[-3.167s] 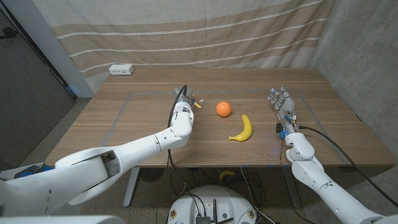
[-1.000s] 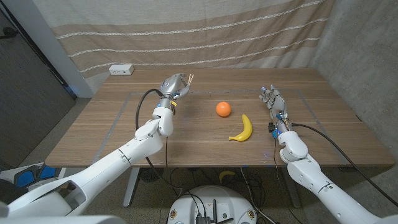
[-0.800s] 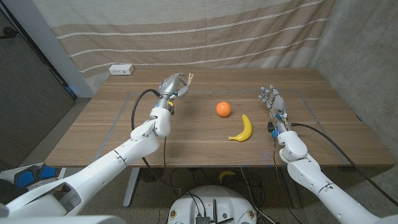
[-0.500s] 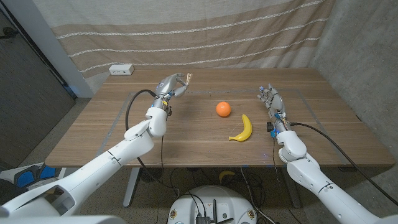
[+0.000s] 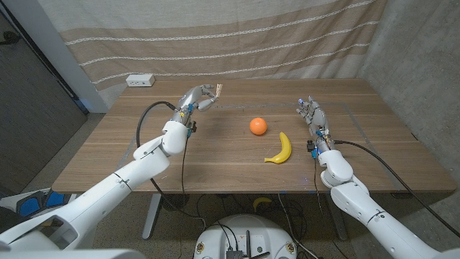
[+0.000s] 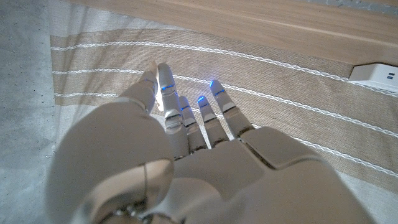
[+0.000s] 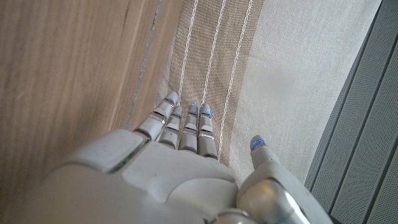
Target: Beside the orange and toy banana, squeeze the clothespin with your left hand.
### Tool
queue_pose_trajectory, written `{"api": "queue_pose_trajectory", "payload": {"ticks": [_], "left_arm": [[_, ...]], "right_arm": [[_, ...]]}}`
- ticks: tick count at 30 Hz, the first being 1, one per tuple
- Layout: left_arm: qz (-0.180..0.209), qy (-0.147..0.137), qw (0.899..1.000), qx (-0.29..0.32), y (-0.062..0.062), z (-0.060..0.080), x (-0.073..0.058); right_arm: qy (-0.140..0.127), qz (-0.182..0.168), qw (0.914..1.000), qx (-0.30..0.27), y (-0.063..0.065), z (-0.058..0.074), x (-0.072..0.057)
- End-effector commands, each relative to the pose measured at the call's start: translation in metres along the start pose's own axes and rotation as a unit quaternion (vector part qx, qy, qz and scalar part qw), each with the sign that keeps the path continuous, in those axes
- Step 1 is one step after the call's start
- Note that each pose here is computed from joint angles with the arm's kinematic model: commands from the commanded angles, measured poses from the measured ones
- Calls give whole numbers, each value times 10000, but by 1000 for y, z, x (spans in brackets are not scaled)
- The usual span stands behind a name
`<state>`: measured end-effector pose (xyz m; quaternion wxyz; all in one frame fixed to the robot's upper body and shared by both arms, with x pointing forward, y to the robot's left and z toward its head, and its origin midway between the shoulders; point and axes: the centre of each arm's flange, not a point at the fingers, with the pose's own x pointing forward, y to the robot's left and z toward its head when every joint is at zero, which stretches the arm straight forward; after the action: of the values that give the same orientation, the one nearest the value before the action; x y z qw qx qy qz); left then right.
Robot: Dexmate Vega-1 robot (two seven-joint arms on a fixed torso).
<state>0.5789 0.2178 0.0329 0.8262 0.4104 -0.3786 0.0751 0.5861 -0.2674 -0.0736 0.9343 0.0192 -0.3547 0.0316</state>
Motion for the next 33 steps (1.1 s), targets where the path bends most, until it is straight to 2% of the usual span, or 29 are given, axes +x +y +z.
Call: {"api": "queue_pose_trajectory", "payload": {"ticks": [1, 9, 18, 28, 33], "left_arm": [[-366, 2, 9961, -802, 11, -10, 4], [-634, 36, 9901, -1251, 17, -19, 7], [-897, -65, 9821, -1654, 26, -28, 10], [-1063, -201, 9746, -1959, 36, -36, 8], [-1169, -248, 9678, -2217, 40, -40, 6]], "right_arm": [[-45, 39, 9999, -92, 6, 6, 5], [-52, 30, 9999, -131, 11, 7, 7], [-82, 17, 9998, -173, 20, 10, 7], [-100, -7, 9998, -183, 32, 9, 6], [-108, -13, 9998, -194, 37, 9, 3]]}}
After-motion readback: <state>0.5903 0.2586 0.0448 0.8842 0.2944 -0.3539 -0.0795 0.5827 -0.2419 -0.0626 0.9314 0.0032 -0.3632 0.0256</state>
